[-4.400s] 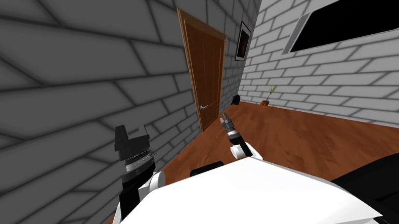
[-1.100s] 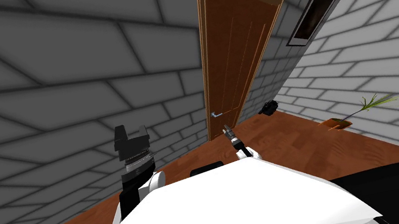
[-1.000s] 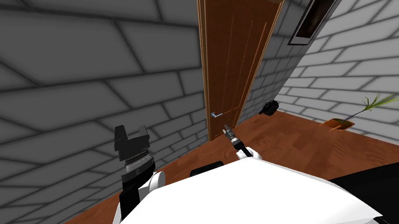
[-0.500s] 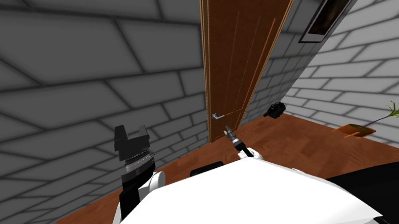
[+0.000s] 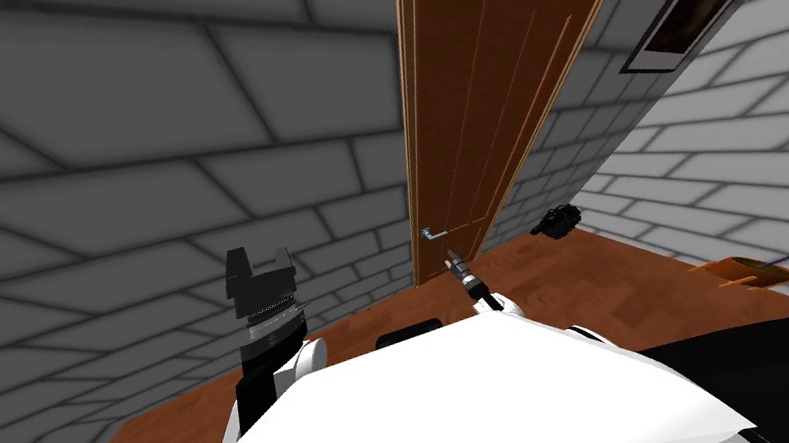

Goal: Pull the door open

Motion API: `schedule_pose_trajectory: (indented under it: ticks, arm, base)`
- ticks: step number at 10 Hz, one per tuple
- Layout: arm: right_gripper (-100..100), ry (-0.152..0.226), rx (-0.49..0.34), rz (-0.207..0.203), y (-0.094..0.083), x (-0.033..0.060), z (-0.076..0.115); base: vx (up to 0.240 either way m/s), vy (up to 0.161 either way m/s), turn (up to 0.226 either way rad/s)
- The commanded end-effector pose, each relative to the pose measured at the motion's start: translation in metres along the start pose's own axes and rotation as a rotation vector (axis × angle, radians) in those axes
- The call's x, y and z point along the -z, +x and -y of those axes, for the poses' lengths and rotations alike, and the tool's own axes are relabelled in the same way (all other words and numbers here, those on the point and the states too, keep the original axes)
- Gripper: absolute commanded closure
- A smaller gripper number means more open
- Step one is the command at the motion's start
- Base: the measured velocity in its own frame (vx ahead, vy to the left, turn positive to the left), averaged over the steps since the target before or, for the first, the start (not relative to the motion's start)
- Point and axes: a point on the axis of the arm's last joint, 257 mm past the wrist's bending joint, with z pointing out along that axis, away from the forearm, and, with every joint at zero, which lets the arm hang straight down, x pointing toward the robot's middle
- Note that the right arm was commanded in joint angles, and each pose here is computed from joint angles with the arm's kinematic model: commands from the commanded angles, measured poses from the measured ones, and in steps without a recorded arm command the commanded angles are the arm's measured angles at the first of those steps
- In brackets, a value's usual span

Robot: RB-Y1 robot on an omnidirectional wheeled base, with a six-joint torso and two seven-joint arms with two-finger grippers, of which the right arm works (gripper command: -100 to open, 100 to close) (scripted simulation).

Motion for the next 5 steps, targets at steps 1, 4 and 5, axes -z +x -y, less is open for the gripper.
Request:
schedule_pose_trajectory:
  ticks: [1, 4, 5]
  arm:
    - [-100, 0.014, -0.003, 0.003, -0.0062, 0.0032, 0.0052]
    - [-100, 0.035, -0.006, 0.009, -0.0142, 0.0078, 0.0127]
    - [-100, 0.037, -0.006, 0.009, -0.0150, 0.0082, 0.0134]
  base:
    - [0.065, -0.084, 0.113]
    - [0.077, -0.078, 0.070]
    - [0.047, -0.062, 0.051]
